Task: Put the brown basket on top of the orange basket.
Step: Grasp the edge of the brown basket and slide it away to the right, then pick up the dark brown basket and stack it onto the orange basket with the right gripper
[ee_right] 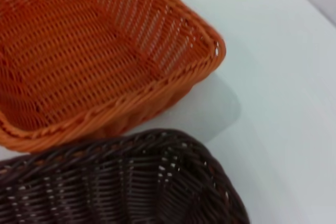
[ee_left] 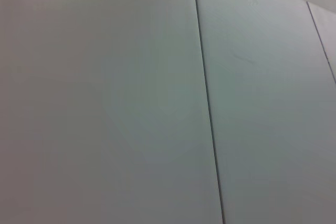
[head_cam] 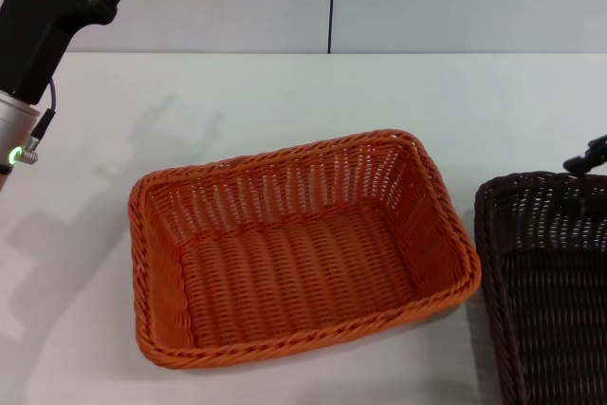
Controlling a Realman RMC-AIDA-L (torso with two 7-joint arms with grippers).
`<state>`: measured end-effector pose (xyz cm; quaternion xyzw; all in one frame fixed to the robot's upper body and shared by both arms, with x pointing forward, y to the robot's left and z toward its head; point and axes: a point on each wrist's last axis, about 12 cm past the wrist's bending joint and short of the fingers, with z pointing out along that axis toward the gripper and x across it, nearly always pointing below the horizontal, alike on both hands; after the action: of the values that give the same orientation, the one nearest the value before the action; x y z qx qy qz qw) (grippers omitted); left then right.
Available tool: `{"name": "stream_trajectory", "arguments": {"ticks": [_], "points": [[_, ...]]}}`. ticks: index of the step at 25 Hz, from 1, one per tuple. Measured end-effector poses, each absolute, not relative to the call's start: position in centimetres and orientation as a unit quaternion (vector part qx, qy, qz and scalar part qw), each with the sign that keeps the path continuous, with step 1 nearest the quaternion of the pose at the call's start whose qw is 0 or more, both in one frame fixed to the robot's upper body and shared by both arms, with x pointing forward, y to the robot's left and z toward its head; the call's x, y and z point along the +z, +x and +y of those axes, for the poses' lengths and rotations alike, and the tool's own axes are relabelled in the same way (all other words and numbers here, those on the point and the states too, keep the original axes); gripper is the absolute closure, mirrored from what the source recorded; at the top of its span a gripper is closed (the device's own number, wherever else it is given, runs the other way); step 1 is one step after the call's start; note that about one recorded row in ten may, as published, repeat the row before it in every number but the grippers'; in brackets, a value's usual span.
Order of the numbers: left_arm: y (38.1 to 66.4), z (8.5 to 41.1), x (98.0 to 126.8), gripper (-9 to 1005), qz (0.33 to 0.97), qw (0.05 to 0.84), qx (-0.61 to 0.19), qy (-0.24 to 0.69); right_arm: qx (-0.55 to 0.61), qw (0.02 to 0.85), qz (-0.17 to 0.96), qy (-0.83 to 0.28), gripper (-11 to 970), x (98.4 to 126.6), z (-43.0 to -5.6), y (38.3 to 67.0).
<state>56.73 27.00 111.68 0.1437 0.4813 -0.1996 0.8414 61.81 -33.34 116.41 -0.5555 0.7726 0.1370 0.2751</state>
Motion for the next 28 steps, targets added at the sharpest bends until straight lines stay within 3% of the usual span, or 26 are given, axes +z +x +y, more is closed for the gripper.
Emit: {"name": "stream_trajectory", "arguments": {"ticks": [11,21,28], "points": [[56.8,27.1,111.7,183,0.483,0.841,-0.199,0.144,0.132,0.259,0.778,-0.557,432,114.2,-32.6,61.6],[56.5,27.2,111.3,183,0.488,0.838,-0.199,0.14,0.128,0.262,0.775,-0.561,598,114.4,-32.6,61.7],[56.4,27.5,111.2,183,0.49,0.838,-0.196,0.138,0.131,0.252,0.775,-0.564,608,114.9,-33.2,61.0]]}}
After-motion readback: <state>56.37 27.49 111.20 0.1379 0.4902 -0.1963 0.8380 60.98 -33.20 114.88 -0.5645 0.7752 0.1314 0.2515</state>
